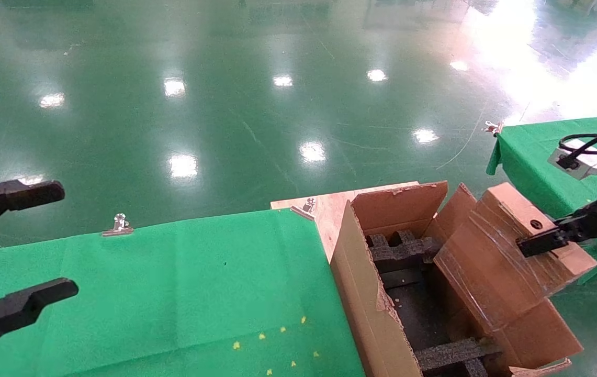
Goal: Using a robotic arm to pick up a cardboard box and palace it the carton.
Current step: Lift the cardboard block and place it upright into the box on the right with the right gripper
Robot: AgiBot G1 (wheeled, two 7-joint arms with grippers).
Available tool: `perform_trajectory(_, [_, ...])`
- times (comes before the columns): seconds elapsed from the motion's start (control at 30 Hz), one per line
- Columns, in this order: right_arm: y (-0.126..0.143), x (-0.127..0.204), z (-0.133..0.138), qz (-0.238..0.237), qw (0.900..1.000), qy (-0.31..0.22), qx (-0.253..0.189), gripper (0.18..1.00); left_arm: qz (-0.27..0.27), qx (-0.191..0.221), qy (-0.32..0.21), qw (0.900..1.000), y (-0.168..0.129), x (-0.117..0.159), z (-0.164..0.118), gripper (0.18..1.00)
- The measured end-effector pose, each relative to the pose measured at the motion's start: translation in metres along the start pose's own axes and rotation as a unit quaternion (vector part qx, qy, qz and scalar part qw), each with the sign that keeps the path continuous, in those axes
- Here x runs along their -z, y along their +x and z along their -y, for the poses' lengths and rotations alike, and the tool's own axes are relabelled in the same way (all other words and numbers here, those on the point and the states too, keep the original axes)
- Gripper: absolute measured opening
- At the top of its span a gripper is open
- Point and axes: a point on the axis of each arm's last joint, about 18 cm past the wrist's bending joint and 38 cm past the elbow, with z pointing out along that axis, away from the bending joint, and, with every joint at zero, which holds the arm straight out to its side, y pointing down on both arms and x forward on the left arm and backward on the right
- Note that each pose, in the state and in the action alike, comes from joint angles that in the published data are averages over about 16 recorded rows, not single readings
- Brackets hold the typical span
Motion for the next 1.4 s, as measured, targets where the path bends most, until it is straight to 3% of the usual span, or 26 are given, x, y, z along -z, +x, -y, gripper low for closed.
perform_trajectory(0.4, [-0.001,-0.034,0.000,-0.029,0.998,-0.016,-0.060,0.267,0.000,0.000,0.000,1.0000,0.000,0.000,0.000,1.001])
perform_trajectory(1.4, [-0.011,-0.101,-0.001,-0.076,0.994,-0.016,-0.079,0.265,0.000,0.000,0.000,1.0000,0.000,0.000,0.000,1.001])
